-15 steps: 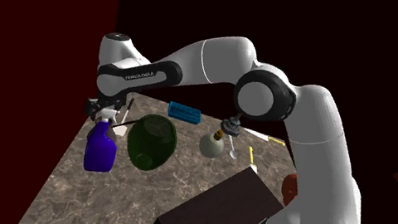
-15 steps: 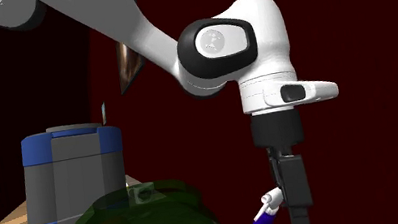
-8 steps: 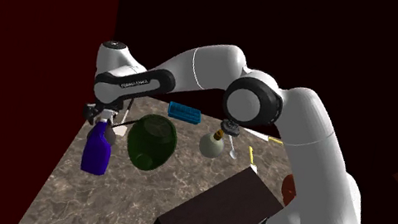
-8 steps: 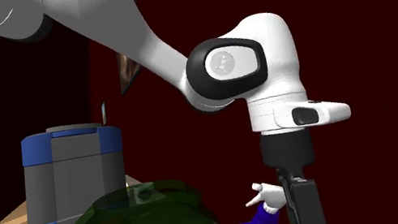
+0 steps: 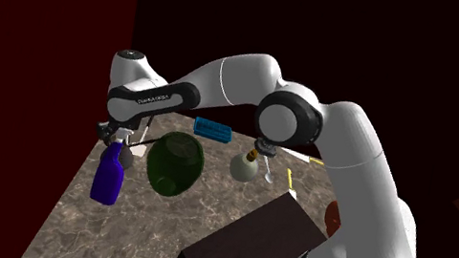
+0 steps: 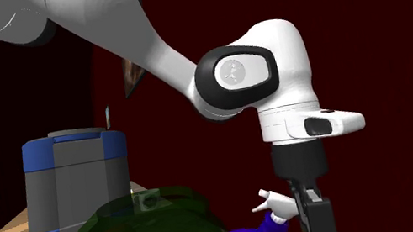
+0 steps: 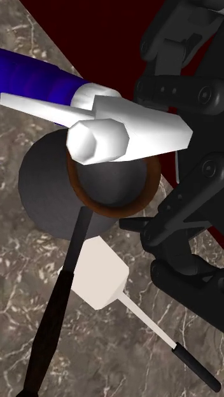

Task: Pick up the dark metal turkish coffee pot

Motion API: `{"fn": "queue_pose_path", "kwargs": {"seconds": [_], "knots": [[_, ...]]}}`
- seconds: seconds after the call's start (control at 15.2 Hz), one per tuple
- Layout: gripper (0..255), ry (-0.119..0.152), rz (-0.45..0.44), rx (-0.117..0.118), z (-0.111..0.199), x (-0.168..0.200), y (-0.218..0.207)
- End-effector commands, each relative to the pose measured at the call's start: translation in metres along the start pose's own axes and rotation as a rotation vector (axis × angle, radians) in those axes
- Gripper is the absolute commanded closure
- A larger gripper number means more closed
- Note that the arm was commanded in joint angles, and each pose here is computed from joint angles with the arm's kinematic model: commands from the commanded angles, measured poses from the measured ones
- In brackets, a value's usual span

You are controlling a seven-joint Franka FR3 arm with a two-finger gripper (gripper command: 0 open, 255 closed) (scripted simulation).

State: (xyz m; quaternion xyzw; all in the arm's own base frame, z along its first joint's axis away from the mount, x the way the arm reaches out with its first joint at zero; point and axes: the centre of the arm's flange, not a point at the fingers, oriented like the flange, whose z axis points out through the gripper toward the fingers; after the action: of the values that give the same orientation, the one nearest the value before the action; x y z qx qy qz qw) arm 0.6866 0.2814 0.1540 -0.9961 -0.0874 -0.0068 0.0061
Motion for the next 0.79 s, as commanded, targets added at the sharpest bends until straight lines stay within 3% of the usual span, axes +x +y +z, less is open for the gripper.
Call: {"fn": "queue_pose_path", "kwargs": {"seconds": [0.0, 0.2, 0.73], "knots": [[255, -0.016, -0.003, -0.001, 0.008, -0.005, -0.002], [255, -0.017, -0.003, -0.001, 0.005, -0.004, 0.001], [255, -0.017, -0.003, -0.001, -0.037, -0.003, 0.001]]}}
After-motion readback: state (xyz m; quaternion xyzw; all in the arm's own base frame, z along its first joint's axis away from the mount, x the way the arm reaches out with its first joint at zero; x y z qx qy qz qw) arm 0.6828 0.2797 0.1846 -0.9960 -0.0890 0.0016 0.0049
